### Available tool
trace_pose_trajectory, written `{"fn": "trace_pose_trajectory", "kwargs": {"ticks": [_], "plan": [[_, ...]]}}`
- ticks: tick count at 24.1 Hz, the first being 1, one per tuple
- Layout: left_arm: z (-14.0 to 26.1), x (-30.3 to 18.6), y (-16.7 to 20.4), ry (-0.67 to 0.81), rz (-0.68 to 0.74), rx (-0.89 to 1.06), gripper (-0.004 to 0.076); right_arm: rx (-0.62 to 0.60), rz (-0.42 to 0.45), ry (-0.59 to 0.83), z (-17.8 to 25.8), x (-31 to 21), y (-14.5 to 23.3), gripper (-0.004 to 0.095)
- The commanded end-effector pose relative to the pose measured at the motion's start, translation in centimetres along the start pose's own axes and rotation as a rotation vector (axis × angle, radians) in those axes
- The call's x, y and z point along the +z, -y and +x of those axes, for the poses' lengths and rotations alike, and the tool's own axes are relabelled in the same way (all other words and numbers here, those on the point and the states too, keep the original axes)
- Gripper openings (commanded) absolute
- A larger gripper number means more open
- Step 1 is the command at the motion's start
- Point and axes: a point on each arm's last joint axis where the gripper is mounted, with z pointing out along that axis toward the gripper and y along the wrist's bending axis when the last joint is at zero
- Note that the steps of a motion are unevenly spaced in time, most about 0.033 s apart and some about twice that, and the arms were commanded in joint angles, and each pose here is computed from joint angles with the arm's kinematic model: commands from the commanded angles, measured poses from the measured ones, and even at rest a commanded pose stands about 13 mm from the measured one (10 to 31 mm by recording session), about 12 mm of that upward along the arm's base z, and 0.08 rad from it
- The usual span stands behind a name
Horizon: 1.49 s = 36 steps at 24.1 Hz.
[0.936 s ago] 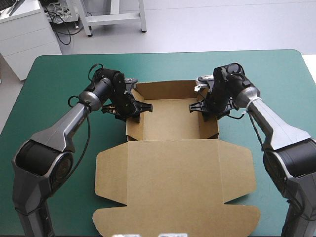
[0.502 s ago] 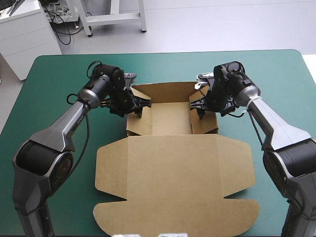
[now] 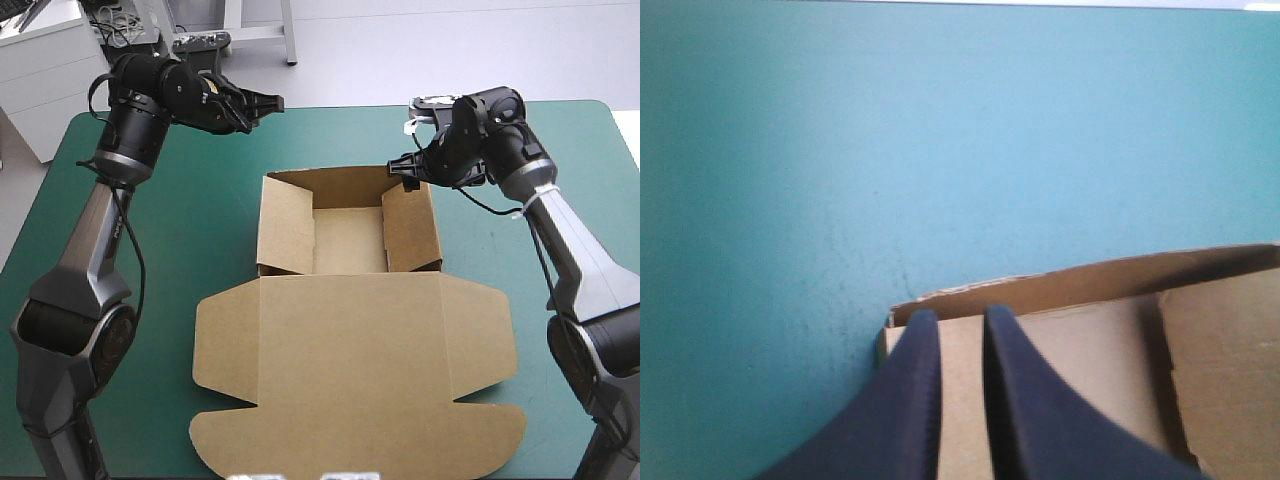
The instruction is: Fold the box
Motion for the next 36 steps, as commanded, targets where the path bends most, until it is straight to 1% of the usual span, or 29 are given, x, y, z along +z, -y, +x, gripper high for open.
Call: {"fn": "trace_pose_trajectory", "kwargs": {"ticks": [1, 3, 5, 7, 11, 12, 15, 17, 19, 25, 26, 29, 36], "plan": [[0.0, -6.1, 1.7, 0.070, 0.108, 0.082, -0.0029, 0.000, -0.015, 0.102, 0.4, -5.0, 0.3, 0.0698], [0.3, -8.0, 2.5, 0.084, 0.193, 0.131, -0.0032, -0.010, 0.021, 0.086, 1.4, -5.1, 0.8, 0.0698], [0.9, -10.3, 3.0, 0.106, 0.237, 0.157, -0.0032, -0.012, 0.032, 0.040, 2.6, -4.5, 1.1, 0.0698], [1.9, -12.8, 3.0, 0.129, 0.246, 0.201, -0.0032, -0.019, 0.039, -0.009, 3.5, -3.2, 1.2, 0.0698], [3.9, -16.3, 2.5, 0.155, 0.225, 0.247, -0.0032, -0.020, 0.035, 0.002, 3.6, -2.4, 1.2, 0.0698], [5.1, -18.1, 2.0, 0.171, 0.197, 0.272, -0.0032, -0.014, 0.013, 0.025, 3.4, -2.4, 1.0, 0.0698], [8.7, -19.9, 0.6, 0.136, 0.135, 0.284, -0.0032, 0.009, -0.040, 0.016, 3.4, -2.0, 0.5, 0.0698], [11.6, -20.0, -0.6, 0.083, 0.092, 0.288, -0.0032, 0.019, -0.058, 0.008, 3.6, -0.9, 0.4, 0.0698], [14.2, -20.1, -2.0, 0.049, 0.036, 0.301, -0.0032, 0.020, -0.056, 0.002, 3.5, 0.4, 0.4, 0.0698], [19.8, -20.4, -4.2, 0.030, -0.017, 0.308, -0.0032, 0.007, -0.048, -0.034, 3.3, 3.2, 0.3, 0.0698], [21.2, -20.5, -4.6, 0.031, -0.018, 0.308, -0.0032, 0.004, -0.046, -0.044, 3.2, 3.9, 0.3, 0.0698], [23.6, -20.7, -5.4, 0.045, -0.016, 0.307, -0.0032, -0.002, -0.043, -0.059, 3.2, 4.8, 0.3, 0.0698], [28.4, -20.8, -6.9, 0.126, -0.005, 0.308, -0.0032, -0.009, -0.037, -0.092, 3.3, 6.2, 0.3, 0.0698]]}}
